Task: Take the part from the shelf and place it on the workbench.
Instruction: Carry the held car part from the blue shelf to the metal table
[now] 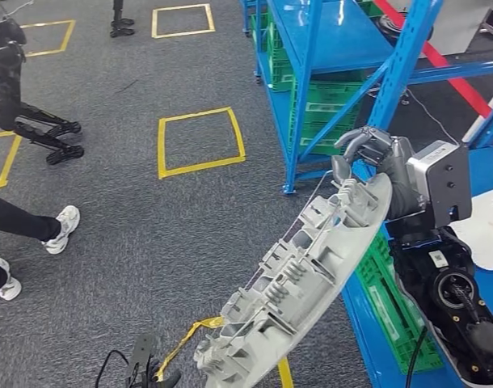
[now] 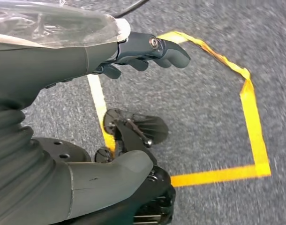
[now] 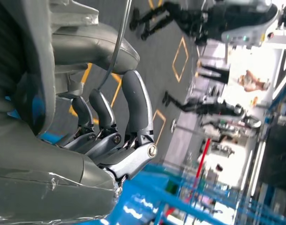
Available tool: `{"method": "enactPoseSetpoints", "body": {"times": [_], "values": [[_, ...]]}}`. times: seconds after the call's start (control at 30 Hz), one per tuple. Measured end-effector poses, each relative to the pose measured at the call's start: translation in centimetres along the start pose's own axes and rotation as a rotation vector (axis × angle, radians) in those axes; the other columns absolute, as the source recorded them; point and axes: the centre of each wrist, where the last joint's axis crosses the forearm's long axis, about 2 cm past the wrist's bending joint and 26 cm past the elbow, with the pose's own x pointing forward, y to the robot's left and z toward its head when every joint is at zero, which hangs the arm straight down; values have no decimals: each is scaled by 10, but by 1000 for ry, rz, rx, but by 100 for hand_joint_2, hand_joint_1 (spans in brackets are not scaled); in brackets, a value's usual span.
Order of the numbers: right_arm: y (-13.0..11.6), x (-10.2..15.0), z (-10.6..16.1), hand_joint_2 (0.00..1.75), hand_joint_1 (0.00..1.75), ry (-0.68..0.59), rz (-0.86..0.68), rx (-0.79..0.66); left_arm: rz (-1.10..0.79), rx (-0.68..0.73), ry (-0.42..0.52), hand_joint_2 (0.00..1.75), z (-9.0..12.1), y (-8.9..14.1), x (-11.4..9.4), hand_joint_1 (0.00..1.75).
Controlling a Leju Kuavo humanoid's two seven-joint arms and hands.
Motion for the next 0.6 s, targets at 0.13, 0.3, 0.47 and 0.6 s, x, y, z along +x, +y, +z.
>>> {"method": "enactPoseSetpoints", "body": {"times": [0.13,0.3,0.47,0.6], "values": [[-1,1,-1,175,175,-9,-1,4,1,1,-3,175,-1,0,1,0],[0,2,-3,175,175,-19,-6,7,6,6,1,175,0,2,0,0],[1,-1,-2,175,175,-7,-8,7,7,6,1,175,0,2,0,0],[1,-1,-2,175,175,-14,-7,12,8,6,1,175,0,1,0,0]]}}
